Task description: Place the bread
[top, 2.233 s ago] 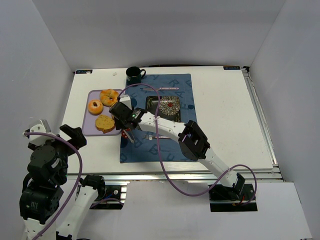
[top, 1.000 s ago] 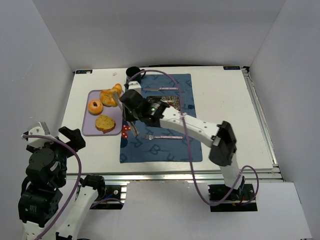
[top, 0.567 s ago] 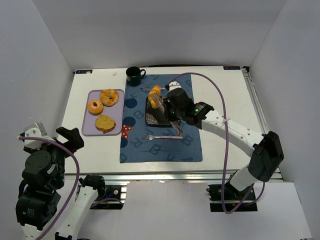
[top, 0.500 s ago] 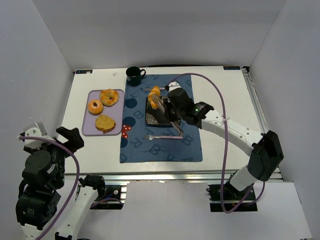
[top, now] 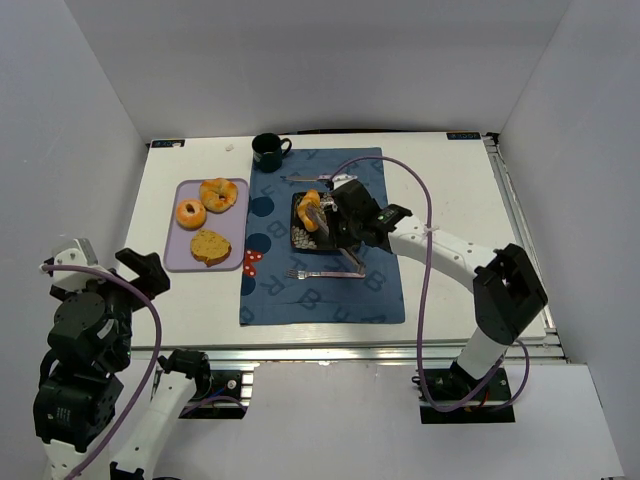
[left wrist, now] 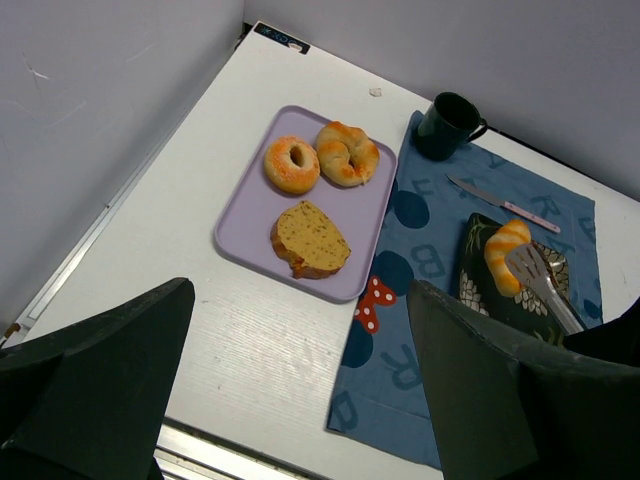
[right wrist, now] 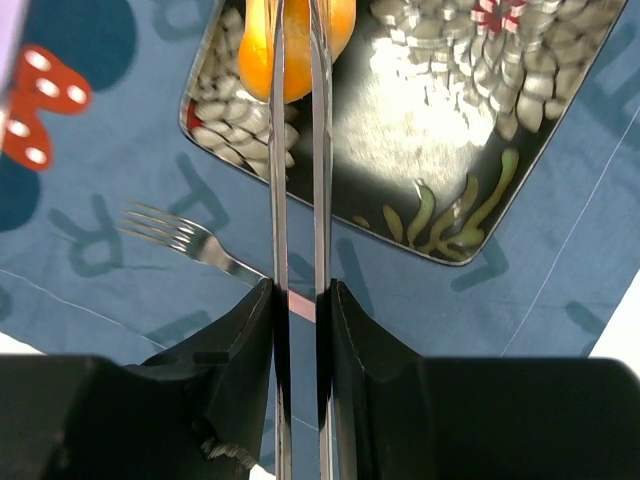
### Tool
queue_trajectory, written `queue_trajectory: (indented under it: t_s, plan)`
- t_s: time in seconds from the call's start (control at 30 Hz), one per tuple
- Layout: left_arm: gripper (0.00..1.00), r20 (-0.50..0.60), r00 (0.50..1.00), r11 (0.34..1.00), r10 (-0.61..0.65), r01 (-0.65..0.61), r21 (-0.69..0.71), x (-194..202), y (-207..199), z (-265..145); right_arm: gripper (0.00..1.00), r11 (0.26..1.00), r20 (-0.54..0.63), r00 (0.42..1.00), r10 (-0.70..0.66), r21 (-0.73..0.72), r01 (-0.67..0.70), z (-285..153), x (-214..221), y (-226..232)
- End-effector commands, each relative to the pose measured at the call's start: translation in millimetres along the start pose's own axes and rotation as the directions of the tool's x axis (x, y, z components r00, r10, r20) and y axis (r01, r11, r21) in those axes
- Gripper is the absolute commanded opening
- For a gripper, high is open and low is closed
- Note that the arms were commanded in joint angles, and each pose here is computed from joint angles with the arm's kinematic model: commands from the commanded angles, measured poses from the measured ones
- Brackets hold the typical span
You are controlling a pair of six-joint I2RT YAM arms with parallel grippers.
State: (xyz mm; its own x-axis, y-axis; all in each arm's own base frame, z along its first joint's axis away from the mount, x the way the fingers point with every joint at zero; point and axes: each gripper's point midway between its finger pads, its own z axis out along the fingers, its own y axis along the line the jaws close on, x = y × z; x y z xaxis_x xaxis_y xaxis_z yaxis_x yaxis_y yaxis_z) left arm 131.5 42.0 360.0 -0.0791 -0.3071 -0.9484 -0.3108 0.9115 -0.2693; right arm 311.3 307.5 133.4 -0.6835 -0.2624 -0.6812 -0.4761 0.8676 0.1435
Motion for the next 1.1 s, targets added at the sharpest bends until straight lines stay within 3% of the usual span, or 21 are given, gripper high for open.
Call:
queue_trajectory:
  t_s: [0.0, 0.1, 0.2, 0.33, 0.63, 0.87, 1.07]
  plan:
    - [0.98, -0.006, 1.0, 1.0, 0.011, -0.011, 0.007, -3, -5, 4, 0.0, 1.0, 0.025, 1.0, 0.015, -0.027, -0.015, 7, -4, 3]
    - [0.98, -0.011, 1.0, 1.0, 0.018, -0.018, 0.003, -1, -5, 6, 0.0, 0.999, 0.009, 1.0, 0.025, -0.024, -0.024, 13, 2, 2]
    - [0.98, -0.017, 1.0, 1.0, 0.021, -0.021, 0.001, 0, -4, 6, 0.12, 1.0, -0.005, 1.0, 0.028, -0.012, -0.028, 16, 7, 0]
    - [0.98, -0.01, 1.0, 1.0, 0.018, -0.018, 0.0, -1, -3, 5, 0.42, 1.0, -0.004, 1.0, 0.031, 0.0, -0.031, 15, 9, -3]
    - [0.98, -0.013, 1.0, 1.0, 0.009, -0.009, 0.007, 2, -4, 5, 0.62, 0.999, 0.043, 0.999, 0.033, 0.036, -0.035, -7, -5, -9]
    - [0.98, -0.008, 1.0, 1.0, 0.0, 0.0, 0.009, 1, -4, 4, 0.64, 0.999, 0.101, 0.995, 0.012, 0.049, -0.017, -38, -28, -9]
    - [0.98, -0.001, 1.0, 1.0, -0.008, 0.008, 0.005, -1, -5, 6, 0.66, 0.994, 0.158, 0.986, -0.053, -0.088, 0.068, -51, -56, 53]
